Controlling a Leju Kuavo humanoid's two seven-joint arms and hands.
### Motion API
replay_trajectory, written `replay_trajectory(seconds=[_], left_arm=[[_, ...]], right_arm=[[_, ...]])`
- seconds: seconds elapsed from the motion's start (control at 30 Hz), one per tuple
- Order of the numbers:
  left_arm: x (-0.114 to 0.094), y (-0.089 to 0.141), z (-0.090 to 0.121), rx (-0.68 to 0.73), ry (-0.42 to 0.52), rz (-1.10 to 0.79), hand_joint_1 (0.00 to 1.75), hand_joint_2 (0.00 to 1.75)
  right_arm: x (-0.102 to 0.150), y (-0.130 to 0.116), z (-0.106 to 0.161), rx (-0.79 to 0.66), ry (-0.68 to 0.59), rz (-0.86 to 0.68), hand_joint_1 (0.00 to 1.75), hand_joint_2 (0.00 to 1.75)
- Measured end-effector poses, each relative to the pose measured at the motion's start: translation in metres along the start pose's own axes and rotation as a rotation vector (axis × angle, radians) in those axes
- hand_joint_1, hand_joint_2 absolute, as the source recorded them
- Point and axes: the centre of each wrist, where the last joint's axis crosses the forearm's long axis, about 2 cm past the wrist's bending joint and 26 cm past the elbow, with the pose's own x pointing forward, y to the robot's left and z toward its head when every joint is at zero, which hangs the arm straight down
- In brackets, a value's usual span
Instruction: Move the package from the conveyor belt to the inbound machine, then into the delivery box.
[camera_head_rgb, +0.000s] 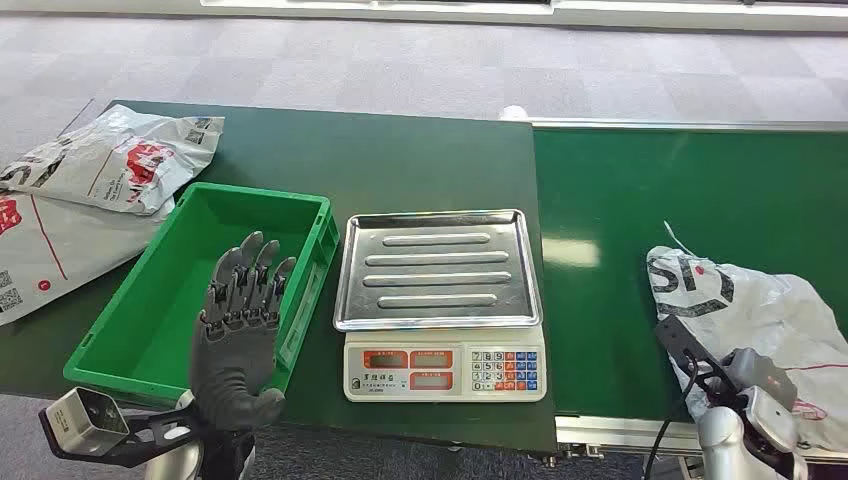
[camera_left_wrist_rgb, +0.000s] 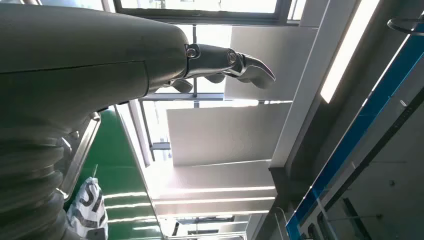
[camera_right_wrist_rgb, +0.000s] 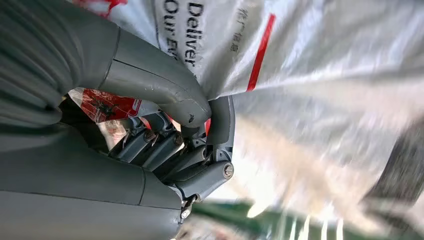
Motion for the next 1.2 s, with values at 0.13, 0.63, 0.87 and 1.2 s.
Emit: replay_trajectory(seconds=[0.13, 0.63, 0.87, 1.2], left_arm=[[0.000, 0.000, -0.001, -0.001, -0.008, 0.009, 0.00, 1.75], [-0.015, 0.010, -0.014, -0.049, 0.000, 0.058, 0.00, 1.75], [-0.028, 0.017, -0.026, -0.083, 0.011, 0.101, 0.00, 1.75], [-0.034, 0.019, -0.023, -0.079, 0.038, 0.108, 0.00, 1.75]], right_arm=[[0.010, -0.030, -0.002, -0.349, 0.000, -0.027, 1.75, 1.75], [0.067, -0.154, 0.042, -1.184, -0.322, -0.188, 1.75, 1.75], [0.199, -0.187, 0.074, -0.887, -0.940, -0.138, 1.75, 1.75], [0.309, -0.106, 0.149, -0.552, -1.455, -0.075, 1.75, 1.75]])
